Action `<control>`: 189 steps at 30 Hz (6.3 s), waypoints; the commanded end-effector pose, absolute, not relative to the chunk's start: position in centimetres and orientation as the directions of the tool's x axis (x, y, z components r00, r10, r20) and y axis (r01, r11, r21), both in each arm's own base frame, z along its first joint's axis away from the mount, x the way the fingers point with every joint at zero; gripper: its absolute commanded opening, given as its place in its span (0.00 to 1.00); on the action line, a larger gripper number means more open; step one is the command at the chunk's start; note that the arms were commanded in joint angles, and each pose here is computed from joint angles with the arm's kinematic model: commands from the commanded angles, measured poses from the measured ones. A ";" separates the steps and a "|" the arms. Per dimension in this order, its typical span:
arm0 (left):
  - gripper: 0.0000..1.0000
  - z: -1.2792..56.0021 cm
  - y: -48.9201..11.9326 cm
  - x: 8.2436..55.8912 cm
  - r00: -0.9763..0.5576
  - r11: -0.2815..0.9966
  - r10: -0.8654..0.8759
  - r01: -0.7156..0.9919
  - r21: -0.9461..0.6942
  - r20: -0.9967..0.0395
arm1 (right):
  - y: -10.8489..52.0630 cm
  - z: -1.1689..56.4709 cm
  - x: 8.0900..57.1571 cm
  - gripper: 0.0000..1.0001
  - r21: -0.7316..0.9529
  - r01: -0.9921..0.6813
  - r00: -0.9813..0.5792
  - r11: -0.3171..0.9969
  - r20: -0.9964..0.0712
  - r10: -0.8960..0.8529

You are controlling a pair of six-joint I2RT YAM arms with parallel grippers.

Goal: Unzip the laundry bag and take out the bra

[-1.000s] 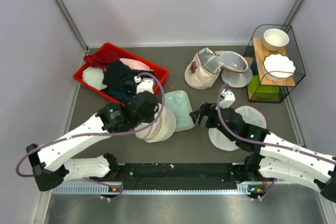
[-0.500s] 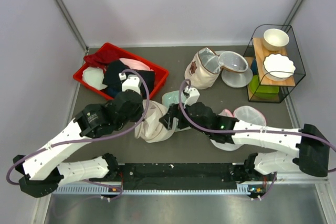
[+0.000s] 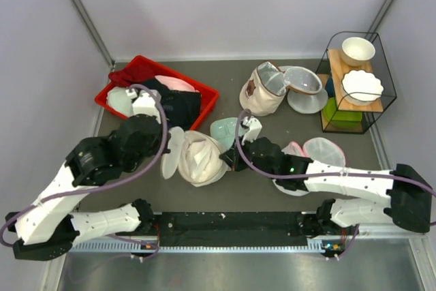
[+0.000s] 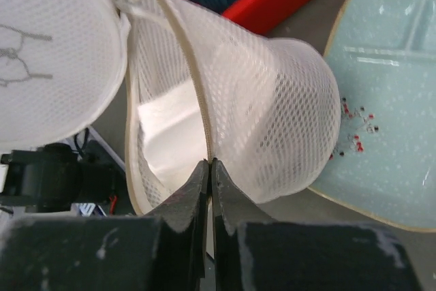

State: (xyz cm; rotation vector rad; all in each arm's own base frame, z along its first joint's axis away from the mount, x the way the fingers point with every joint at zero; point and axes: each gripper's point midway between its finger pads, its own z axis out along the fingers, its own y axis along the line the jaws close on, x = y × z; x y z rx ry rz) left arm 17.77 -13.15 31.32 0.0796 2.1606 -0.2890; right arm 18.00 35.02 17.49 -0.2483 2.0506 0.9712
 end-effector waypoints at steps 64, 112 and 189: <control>0.79 22.1 -19.4 18.1 -0.780 0.891 -0.078 0.225 -0.395 -0.621 | 34.9 21.5 20.2 0.00 0.689 -0.541 -0.744 0.482 -0.660 0.108; 0.00 46.7 -10.6 24.9 -0.237 0.916 -0.342 0.131 -0.379 -0.909 | 33.5 18.0 19.3 0.00 0.698 -0.480 -0.780 0.532 -0.617 0.105; 0.83 28.1 3.2 38.8 -0.388 0.822 -0.564 -0.352 -0.448 -0.729 | 35.4 16.2 18.9 0.00 0.727 -0.489 -0.816 0.482 -0.576 0.040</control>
